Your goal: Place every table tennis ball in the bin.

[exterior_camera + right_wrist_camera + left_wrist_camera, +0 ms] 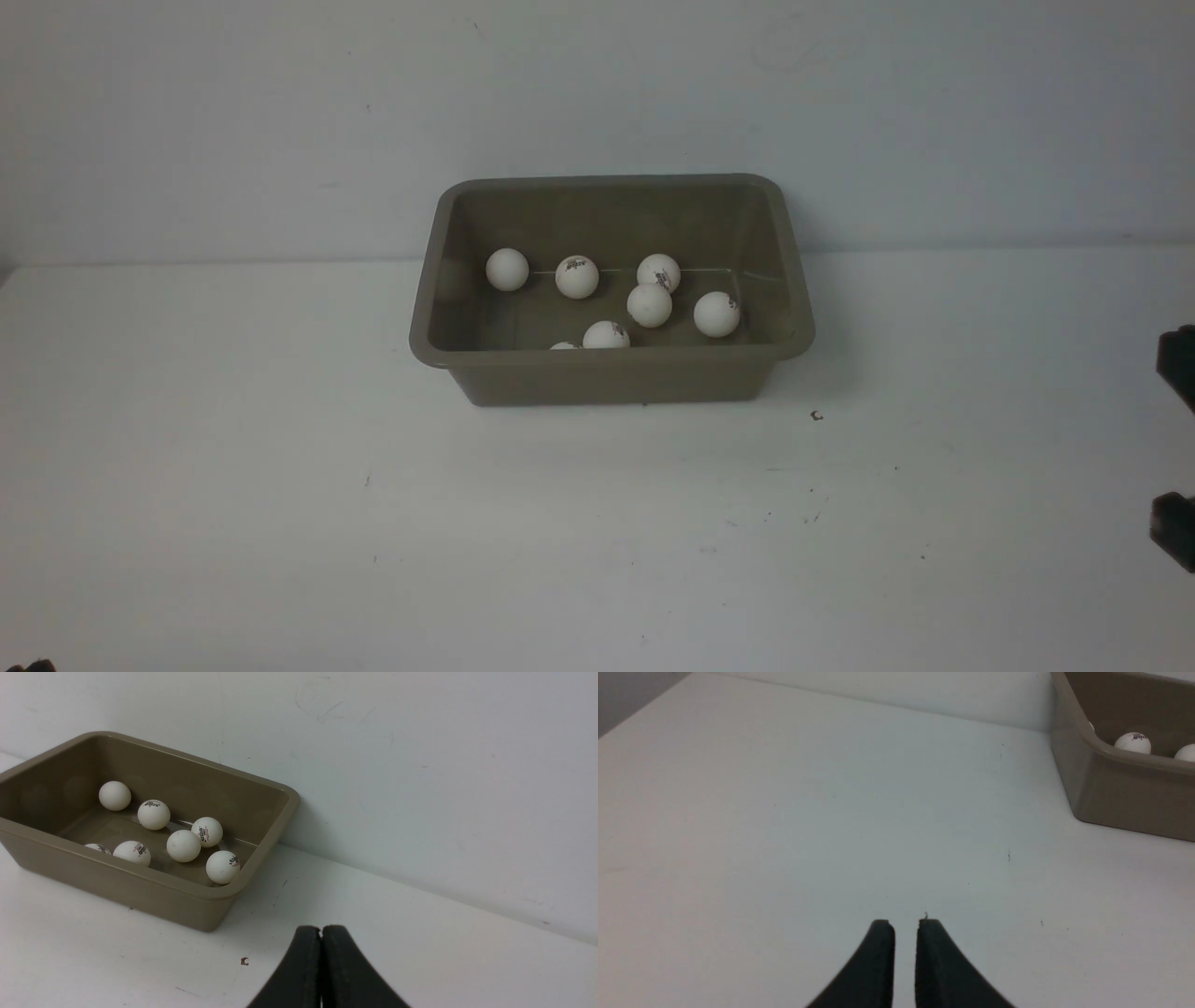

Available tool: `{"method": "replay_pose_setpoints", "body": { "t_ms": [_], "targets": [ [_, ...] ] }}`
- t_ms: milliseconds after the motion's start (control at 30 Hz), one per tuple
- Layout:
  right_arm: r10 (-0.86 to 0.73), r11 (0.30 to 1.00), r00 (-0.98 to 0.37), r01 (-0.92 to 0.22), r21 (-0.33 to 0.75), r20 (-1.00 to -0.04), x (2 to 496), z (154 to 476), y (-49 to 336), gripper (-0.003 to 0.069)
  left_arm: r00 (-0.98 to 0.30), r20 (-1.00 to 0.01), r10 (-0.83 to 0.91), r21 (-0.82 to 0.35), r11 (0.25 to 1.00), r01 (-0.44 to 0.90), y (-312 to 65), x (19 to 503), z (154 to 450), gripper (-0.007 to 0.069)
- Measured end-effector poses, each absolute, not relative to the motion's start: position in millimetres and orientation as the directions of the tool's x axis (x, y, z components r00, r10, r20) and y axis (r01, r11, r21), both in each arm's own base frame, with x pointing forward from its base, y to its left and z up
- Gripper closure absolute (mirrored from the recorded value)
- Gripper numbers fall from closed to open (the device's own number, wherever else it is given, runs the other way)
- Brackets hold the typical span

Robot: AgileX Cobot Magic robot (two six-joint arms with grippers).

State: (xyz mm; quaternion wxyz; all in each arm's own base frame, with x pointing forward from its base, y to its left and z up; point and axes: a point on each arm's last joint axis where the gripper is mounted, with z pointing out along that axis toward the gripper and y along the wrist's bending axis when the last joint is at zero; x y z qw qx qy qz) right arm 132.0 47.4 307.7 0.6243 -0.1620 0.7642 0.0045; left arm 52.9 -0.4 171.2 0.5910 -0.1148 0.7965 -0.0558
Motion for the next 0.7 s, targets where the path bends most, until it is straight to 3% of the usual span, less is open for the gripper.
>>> {"method": "replay_pose_setpoints", "body": {
  "t_ms": [367,700],
  "targets": [
    [-0.242,0.947,-0.168,-0.253,-0.195,-0.956,132.0,307.7,47.4,0.0673,-0.282,-0.940,-0.191,-0.156,0.978,-0.141,3.4,52.4,170.7,0.0567],
    [-0.242,0.947,-0.168,-0.253,-0.195,-0.956,132.0,307.7,47.4,0.0673,-0.270,-0.926,-0.263,-0.226,0.961,-0.162,3.4,52.4,170.7,0.0567]
  ]
}}
